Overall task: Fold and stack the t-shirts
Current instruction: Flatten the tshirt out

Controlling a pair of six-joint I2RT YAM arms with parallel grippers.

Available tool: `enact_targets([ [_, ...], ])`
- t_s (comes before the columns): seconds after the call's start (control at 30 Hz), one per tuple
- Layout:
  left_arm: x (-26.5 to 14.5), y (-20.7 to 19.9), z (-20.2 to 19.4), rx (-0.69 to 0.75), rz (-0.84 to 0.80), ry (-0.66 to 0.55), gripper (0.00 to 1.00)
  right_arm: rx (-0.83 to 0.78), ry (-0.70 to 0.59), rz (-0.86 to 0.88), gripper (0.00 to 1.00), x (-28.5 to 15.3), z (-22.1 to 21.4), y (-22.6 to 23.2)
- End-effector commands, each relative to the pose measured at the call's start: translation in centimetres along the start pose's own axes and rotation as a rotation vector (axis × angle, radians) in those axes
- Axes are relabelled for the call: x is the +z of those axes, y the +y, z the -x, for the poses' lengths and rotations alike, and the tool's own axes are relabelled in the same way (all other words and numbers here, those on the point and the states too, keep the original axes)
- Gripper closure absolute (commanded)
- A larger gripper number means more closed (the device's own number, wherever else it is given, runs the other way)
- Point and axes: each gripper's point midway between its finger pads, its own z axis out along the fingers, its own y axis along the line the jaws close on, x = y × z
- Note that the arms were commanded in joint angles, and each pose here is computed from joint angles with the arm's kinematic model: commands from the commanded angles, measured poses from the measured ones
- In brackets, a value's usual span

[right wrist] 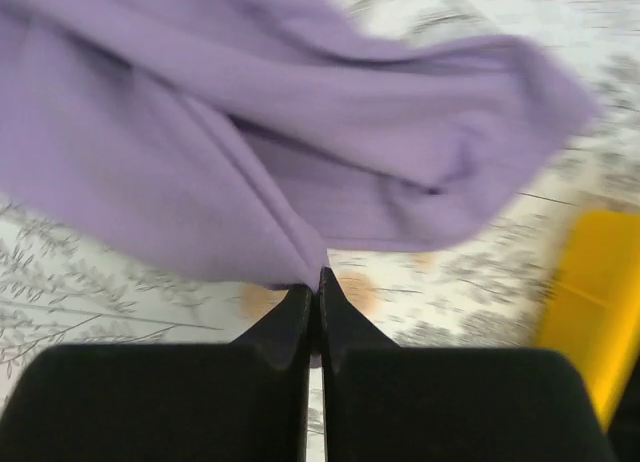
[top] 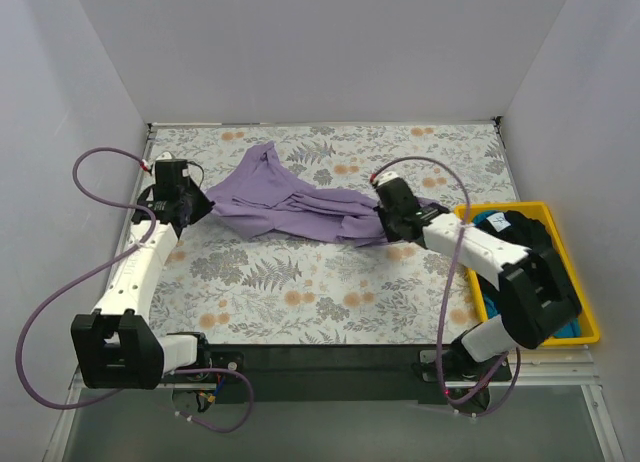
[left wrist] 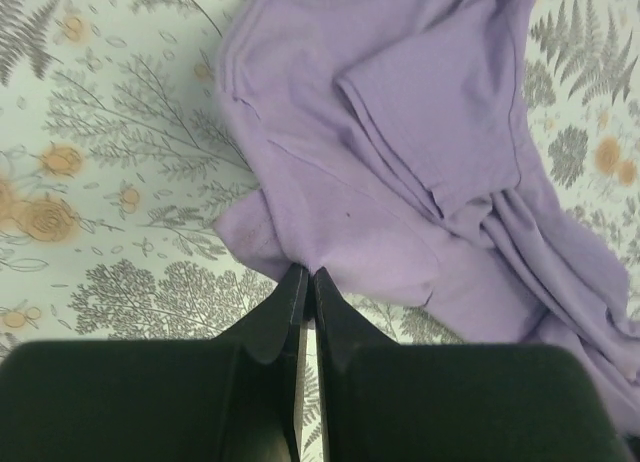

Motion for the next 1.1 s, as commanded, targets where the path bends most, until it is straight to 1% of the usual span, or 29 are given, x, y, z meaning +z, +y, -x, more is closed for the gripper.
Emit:
enact_targets([
  [0.0, -2.7, 0.1, 4.4, -0.006, 0.026, -0.120, 1.00, 0.214, -0.158, -0.196, 0.99, -5.1, 3.5, -8.5],
  [0.03, -3.0, 0.2, 5.0, -0.009, 0.037, -0.140, 1.00, 0.255, -0.186, -0.226, 0.99, -6.1, 3.9, -9.8],
  [0.07, -3.3, 0.3, 5.4, -0.015, 0.046, -0.156, 1.00, 0.302, -0.242, -0.249, 0.99, -7.9, 4.4, -11.2],
  [0.13, -3.6, 0.7, 6.1, -0.040, 0.071, -0.197, 1.00, 0.389, -0.299, -0.302, 0.99, -9.8, 4.3, -13.7],
  [0.17, -3.3, 0.8, 6.0, -0.046, 0.077, -0.196, 1.00, 0.406, -0.301, -0.314, 0.99, -9.9, 3.9, -14.2],
  [0.2, -2.9, 2.0, 6.0, -0.082, 0.106, -0.196, 1.00, 0.426, -0.304, -0.330, 0.99, -10.1, 3.6, -14.8],
  [0.23, -2.4, 2.0, 5.8, -0.087, 0.099, -0.188, 1.00, 0.434, -0.312, -0.335, 0.99, -10.3, 3.4, -15.0],
  [0.3, -1.1, 2.1, 4.9, -0.106, 0.101, -0.156, 1.00, 0.430, -0.300, -0.317, 0.99, -9.7, 2.8, -14.7],
  [0.33, -0.3, 2.4, 3.8, -0.108, 0.100, -0.123, 1.00, 0.428, -0.291, -0.297, 0.99, -9.4, 2.6, -14.2],
  [0.37, 0.3, 2.2, 3.5, -0.114, 0.090, -0.117, 1.00, 0.432, -0.276, -0.274, 0.99, -8.9, 2.4, -13.7],
  [0.47, 3.3, 2.4, 1.1, -0.113, 0.095, -0.022, 1.00, 0.433, -0.226, -0.206, 0.99, -7.0, 1.0, -12.1],
  [0.5, 3.8, 2.3, 0.9, -0.114, 0.092, -0.006, 1.00, 0.429, -0.217, -0.195, 0.99, -6.7, 0.9, -11.8],
  [0.57, 4.7, 1.2, 0.8, -0.112, 0.053, 0.032, 1.00, 0.423, -0.187, -0.183, 0.99, -5.9, 0.7, -11.5],
  [0.63, 6.4, 1.1, 0.2, -0.104, 0.061, 0.072, 1.00, 0.416, -0.185, -0.185, 0.99, -5.3, 1.2, -11.6],
  [0.67, 6.7, 0.4, 1.2, -0.098, 0.046, 0.060, 0.98, 0.413, -0.181, -0.191, 0.99, -5.0, 1.3, -11.7],
  [0.73, 8.7, 0.1, 1.1, -0.092, 0.058, 0.092, 0.95, 0.402, -0.165, -0.207, 0.99, -4.2, 1.9, -12.1],
  [0.77, 9.1, -0.8, 2.5, -0.091, 0.041, 0.075, 0.94, 0.400, -0.161, -0.212, 0.99, -3.9, 2.3, -12.2],
  [0.83, 11.0, -1.1, 1.9, -0.087, 0.042, 0.121, 0.88, 0.393, -0.128, -0.228, 0.99, -2.7, 2.2, -12.5],
  [0.87, 11.3, -1.6, 2.3, -0.089, 0.026, 0.120, 0.84, 0.397, -0.135, -0.234, 0.99, -2.6, 2.9, -12.8],
  [0.9, 11.5, -2.3, 3.0, -0.090, 0.010, 0.110, 0.61, 0.397, -0.126, -0.239, 0.99, -2.3, 2.9, -13.0],
  [0.93, 11.8, -3.0, 3.1, -0.093, -0.027, 0.113, 0.47, 0.397, -0.110, -0.238, 0.99, -1.7, 2.8, -12.9],
  [0.97, 11.8, -3.4, 3.3, -0.095, -0.050, 0.105, 0.37, 0.398, -0.112, -0.237, 0.99, -1.6, 3.1, -13.1],
  [1.0, 11.6, -3.9, 3.5, -0.093, -0.077, 0.093, 0.31, 0.401, -0.111, -0.235, 0.99, -1.5, 3.2, -13.2],
  [1.03, 11.6, -3.5, 2.7, -0.090, -0.082, 0.102, 0.22, 0.397, -0.107, -0.228, 0.98, -1.3, 3.1, -13.0],
  [1.07, 10.8, -4.0, 3.6, -0.092, -0.107, 0.060, 0.19, 0.395, -0.101, -0.224, 0.98, -1.1, 3.0, -12.9],
])
